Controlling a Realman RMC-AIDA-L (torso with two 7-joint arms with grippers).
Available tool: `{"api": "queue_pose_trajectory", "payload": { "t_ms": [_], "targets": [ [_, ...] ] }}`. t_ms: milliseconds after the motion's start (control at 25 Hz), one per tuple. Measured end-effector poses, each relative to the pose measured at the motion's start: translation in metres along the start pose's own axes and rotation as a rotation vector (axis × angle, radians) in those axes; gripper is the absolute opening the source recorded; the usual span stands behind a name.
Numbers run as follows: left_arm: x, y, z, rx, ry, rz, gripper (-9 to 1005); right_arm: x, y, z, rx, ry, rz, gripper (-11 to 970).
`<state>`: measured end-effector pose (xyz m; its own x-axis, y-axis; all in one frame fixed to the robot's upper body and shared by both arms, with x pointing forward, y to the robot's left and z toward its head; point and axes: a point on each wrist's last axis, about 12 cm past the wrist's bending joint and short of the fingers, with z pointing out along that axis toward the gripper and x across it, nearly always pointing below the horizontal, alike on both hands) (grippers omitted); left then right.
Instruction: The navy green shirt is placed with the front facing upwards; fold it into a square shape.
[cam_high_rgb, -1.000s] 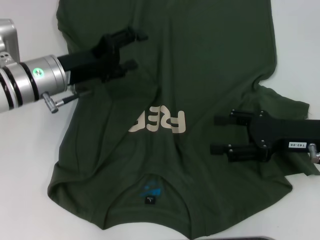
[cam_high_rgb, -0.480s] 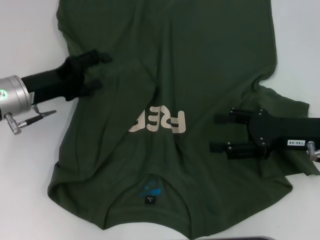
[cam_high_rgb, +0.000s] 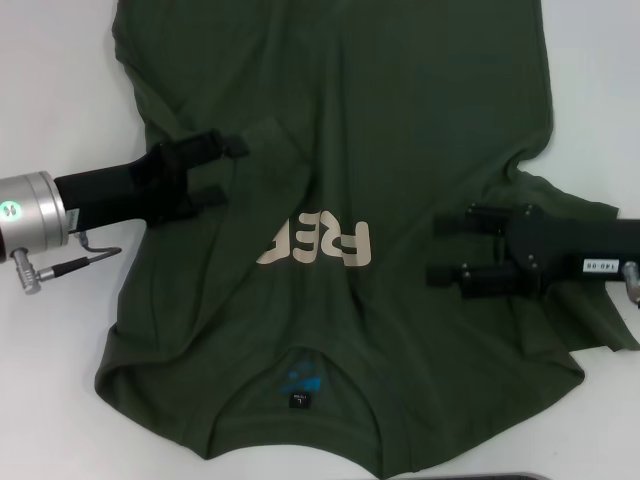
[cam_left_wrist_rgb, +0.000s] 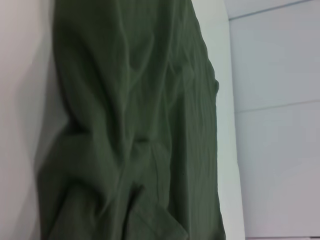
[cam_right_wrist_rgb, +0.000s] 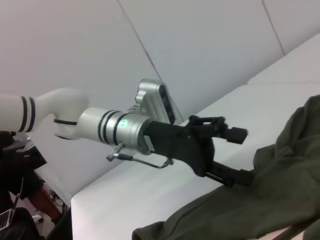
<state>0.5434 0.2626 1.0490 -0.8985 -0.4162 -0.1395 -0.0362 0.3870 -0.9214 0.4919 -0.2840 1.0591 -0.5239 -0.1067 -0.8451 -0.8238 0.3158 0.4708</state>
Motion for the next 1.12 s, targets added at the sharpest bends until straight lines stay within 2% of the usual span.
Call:
{"api": "queue_pose_trajectory", "payload": {
  "t_ms": [400,600,1120],
  "targets": [
    [0.005,0.008,-0.011,-0.081,0.054,0.055,903,-0.018,-0.005,0.003,-0.004,0.013,0.054,915],
    [0.008,0.011,-0.015,-0.096,0.066,0.066,902,-0.019,-0.005,0.003,-0.005,0.016,0.064,915],
    [0.017,0.011,-0.009,-0.097,0.11,0.06,902,-0.018,-0.006,0.0,0.004,0.015,0.066,915]
  ]
}}
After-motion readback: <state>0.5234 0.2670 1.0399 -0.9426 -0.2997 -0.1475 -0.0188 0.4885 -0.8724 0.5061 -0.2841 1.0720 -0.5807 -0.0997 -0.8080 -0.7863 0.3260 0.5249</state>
